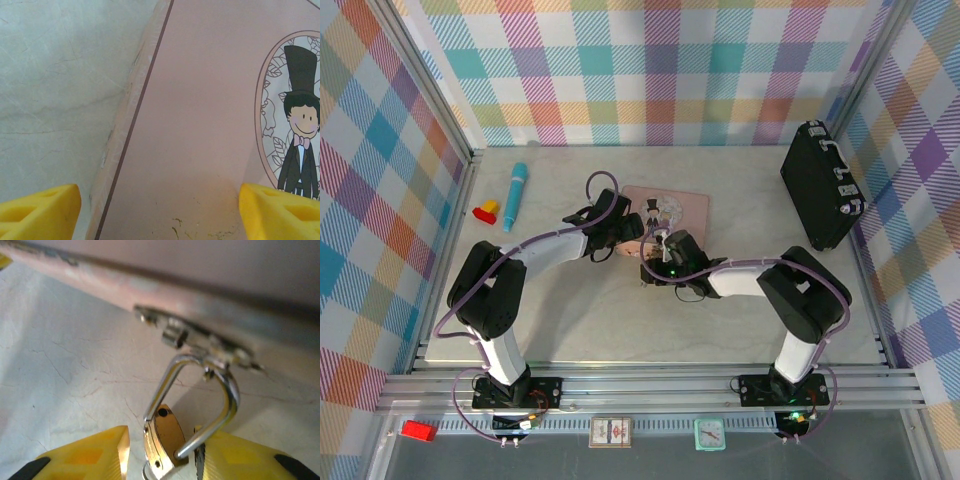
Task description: Unlock the padlock with the key
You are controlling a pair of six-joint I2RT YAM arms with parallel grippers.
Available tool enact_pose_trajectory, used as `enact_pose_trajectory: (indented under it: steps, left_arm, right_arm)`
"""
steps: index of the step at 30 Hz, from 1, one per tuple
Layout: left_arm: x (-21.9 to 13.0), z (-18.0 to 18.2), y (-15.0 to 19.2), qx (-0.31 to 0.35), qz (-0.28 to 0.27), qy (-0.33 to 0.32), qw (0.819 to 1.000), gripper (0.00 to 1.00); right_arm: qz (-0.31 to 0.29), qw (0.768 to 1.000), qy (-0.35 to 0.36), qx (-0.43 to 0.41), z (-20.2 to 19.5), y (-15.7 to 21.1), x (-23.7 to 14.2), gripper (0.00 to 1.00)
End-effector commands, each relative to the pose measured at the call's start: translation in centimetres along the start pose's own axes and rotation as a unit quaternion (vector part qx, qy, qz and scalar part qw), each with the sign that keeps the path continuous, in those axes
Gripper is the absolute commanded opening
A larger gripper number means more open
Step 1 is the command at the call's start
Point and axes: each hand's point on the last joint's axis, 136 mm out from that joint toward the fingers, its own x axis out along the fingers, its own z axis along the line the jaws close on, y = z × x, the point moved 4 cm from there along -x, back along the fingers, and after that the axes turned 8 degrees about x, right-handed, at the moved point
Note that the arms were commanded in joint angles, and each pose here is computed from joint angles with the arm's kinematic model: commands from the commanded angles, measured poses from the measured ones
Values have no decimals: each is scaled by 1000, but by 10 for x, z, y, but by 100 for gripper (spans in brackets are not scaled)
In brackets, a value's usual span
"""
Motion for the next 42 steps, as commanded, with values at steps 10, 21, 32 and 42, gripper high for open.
enact_pose_trajectory:
  steps: [10, 21, 32, 42]
  left_arm:
    - [-5, 18, 16, -2, 22, -42, 999, 81]
    - [-7, 32, 19, -27, 15, -83, 996, 81]
    - [-6, 18, 26, -33, 13, -71, 997, 79]
    - [-9, 3, 53, -62, -1, -70, 996, 77]
  right_arm:
    - [84, 989, 121, 13, -32, 44, 11, 29]
    - [42, 985, 165, 8, -36, 32, -11, 9]
    - [-15, 978, 207, 32, -44, 20, -35, 1]
    - [-67, 970, 217, 83, -53, -5, -56, 0]
